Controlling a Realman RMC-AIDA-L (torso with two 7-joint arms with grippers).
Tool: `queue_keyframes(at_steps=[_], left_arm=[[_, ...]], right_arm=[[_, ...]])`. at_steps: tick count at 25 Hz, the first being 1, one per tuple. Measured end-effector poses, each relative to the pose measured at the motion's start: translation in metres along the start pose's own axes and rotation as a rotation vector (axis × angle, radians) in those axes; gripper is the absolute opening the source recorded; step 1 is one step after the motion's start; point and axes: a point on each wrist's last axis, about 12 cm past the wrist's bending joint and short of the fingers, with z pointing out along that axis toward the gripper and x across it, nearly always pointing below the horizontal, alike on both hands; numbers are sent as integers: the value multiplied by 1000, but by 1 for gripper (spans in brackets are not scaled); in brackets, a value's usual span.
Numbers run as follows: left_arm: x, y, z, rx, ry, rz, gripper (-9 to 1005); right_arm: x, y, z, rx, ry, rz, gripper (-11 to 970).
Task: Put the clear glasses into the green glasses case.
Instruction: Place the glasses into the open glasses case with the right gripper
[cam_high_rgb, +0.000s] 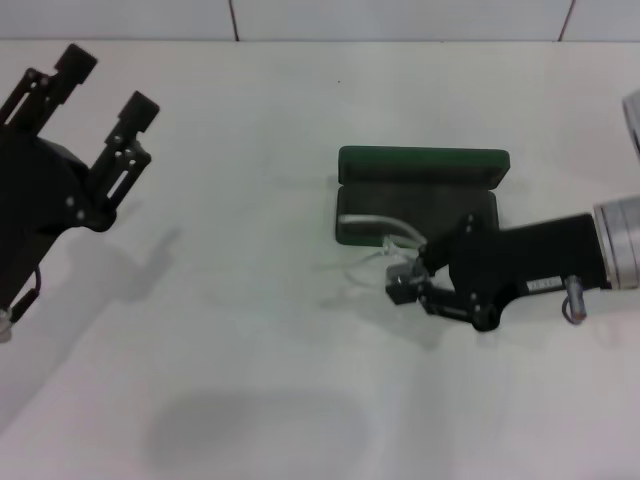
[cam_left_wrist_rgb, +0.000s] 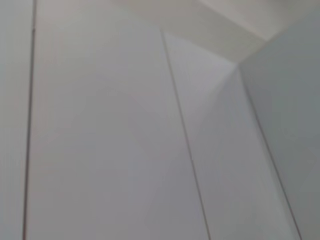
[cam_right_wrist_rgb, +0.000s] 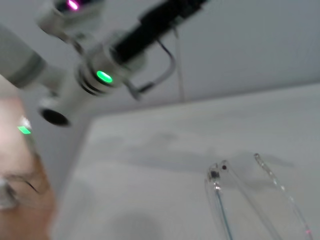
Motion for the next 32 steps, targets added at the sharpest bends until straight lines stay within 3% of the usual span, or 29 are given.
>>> queue_keyframes(at_steps=[7,14,26,32], left_arm=[[2,-2,-6,-23,20,-41,610],[3,-3,-9,-25,31,-67,610],[6,-4,-8,-24,47,-88,610],[6,-4,-8,-25,50,-90,610]], right_arm=[[-27,-14,17,156,209,-91,119],[-31,-19,45,252,343,-142,119],[-32,-23,60,381,426,-180,126],[-43,-18,58,350,415,-184,129]])
